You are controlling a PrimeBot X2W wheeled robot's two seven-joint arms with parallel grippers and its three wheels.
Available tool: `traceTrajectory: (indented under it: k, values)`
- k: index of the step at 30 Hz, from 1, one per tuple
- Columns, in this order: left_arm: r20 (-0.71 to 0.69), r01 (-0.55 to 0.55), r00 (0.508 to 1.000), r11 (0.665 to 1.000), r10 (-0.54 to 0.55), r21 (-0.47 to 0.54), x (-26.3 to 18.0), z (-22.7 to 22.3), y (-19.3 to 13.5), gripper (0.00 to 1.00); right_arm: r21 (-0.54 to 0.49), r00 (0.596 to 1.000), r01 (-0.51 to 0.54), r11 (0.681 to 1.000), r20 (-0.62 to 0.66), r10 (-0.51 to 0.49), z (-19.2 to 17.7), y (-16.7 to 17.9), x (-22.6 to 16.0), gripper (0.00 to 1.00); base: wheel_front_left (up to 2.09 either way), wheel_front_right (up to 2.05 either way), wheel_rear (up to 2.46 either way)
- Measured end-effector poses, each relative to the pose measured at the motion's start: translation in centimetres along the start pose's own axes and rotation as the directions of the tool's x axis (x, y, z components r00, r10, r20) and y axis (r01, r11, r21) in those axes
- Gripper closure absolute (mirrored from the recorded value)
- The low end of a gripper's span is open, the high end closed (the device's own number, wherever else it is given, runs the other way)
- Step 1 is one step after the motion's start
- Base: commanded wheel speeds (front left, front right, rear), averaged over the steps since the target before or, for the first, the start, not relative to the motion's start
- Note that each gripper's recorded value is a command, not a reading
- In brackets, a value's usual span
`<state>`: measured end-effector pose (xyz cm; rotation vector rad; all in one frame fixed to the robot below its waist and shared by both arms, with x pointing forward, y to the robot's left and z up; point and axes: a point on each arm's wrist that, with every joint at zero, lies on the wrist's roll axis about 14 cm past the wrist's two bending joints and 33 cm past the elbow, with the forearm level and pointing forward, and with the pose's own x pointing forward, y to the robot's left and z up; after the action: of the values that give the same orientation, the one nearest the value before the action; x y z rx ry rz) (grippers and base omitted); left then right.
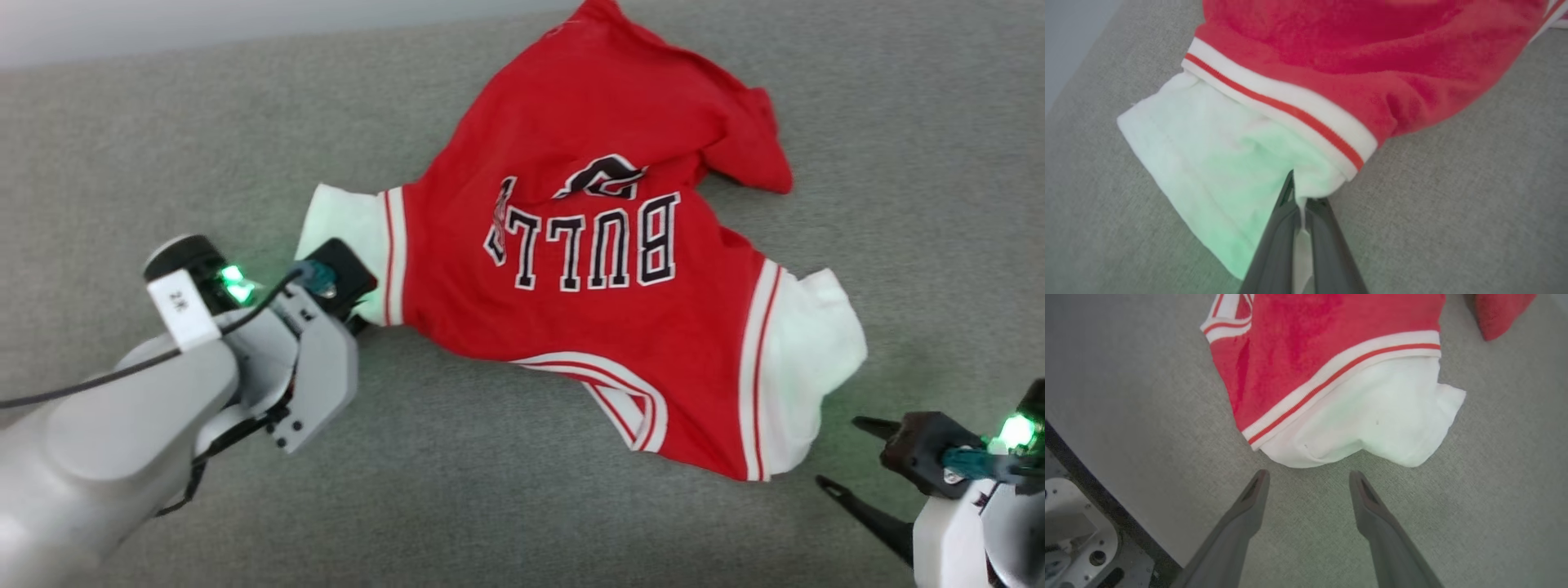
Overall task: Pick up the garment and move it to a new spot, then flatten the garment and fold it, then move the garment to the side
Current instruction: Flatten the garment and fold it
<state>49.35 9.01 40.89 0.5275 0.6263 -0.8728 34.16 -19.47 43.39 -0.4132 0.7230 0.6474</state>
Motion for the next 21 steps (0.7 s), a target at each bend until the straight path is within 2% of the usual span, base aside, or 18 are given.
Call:
traceTrajectory:
  k: [2, 10, 15, 16, 17, 18, 21]
  values:
    - [0.011, 0.003, 1.0, 1.0, -0.003, -0.001, 0.0, 0.3, -0.2, 1.0, -0.083, 0.998, -0.025, 0.996, -0.061, 0.02, -0.6, -0.4, 0.6, 0.0, 0.0, 0.0, 0.0]
    - [0.023, 0.0, 1.0, 0.999, 0.0, -0.033, 0.1, -0.3, -0.2, 1.0, -0.168, 0.978, -0.16, 0.973, -0.164, 0.132, -2.2, 0.6, 4.6, 0.0, 0.0, 0.0, 0.0]
    - [0.027, -0.004, 1.0, 0.999, 0.005, -0.052, 0.4, -0.7, 0.2, 1.0, -0.181, 0.971, -0.2, 0.963, -0.168, 0.17, -2.4, 0.6, 6.3, 0.0, 0.0, 0.0, 0.0]
    - [0.028, -0.003, 1.0, 0.998, 0.004, -0.055, 0.5, -0.8, 0.2, 1.0, -0.178, 0.97, -0.206, 0.962, -0.17, 0.176, -2.5, 0.6, 6.5, 0.18, 0.0, 0.0, 0.0]
    - [0.03, -0.001, 1.0, 0.998, 0.003, -0.059, 0.6, -0.8, 0.1, 1.0, -0.181, 0.968, -0.213, 0.96, -0.175, 0.181, -2.6, 0.6, 6.7, 0.71, 0.0, 0.0, 0.0]
    - [0.032, 0.001, 0.999, 0.998, 0.001, -0.063, 0.6, -0.8, 0.1, 1.0, -0.182, 0.968, -0.215, 0.959, -0.173, 0.184, -2.6, 0.6, 6.8, 1.0, 0.0, 0.0, 0.0]
    - [0.056, -0.001, 0.998, 0.996, 0.006, -0.087, 0.7, -0.4, 0.3, 1.0, -0.172, 0.973, -0.207, 0.963, -0.138, 0.185, -2.0, 0.4, 7.0, 1.0, 0.0, 0.0, 0.0]
